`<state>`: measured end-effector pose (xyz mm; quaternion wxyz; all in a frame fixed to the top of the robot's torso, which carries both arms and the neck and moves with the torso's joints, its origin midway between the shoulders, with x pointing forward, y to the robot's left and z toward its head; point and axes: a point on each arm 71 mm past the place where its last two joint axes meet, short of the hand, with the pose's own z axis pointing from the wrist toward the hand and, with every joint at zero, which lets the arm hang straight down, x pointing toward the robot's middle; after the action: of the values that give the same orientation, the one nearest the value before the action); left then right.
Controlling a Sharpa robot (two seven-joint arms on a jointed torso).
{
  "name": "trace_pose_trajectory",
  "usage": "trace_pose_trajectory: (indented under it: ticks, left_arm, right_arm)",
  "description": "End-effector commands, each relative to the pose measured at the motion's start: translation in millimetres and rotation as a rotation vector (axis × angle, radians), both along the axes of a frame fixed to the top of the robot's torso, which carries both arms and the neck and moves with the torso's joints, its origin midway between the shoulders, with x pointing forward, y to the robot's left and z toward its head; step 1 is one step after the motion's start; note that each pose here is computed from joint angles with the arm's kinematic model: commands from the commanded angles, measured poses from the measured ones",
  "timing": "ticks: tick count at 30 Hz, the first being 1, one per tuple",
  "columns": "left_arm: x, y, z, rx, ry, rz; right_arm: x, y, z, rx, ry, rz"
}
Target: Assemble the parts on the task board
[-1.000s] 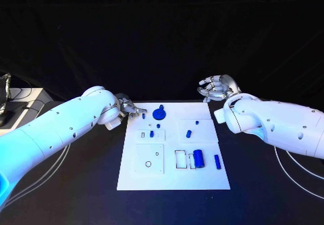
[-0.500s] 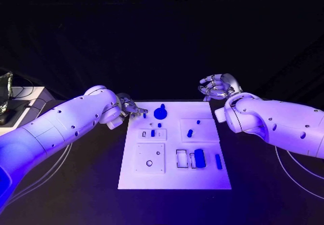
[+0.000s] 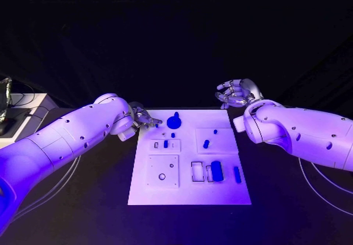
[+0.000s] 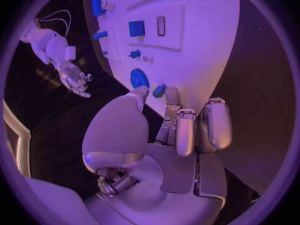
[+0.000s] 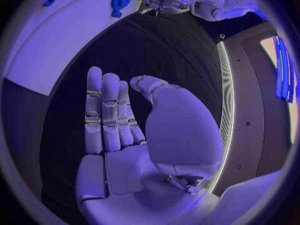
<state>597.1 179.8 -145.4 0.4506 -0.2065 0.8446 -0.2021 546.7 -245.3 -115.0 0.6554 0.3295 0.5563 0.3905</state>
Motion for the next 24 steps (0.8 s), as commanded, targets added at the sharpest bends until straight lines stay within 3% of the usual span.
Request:
trace_pose_trajectory:
  ticks: [1, 24]
  left_arm:
    - [-0.1, -2.7, 0.1, -0.011, 0.007, -0.017]
    - [-0.5, -4.1, -2.0, -0.032, 0.021, -0.025]
  right_arm:
    - [-0.3, 1.4, 1.3, 0.000, -0.012, 0.008]
    - [0.9, 1.9, 0.3, 0.000, 0.002, 0.011]
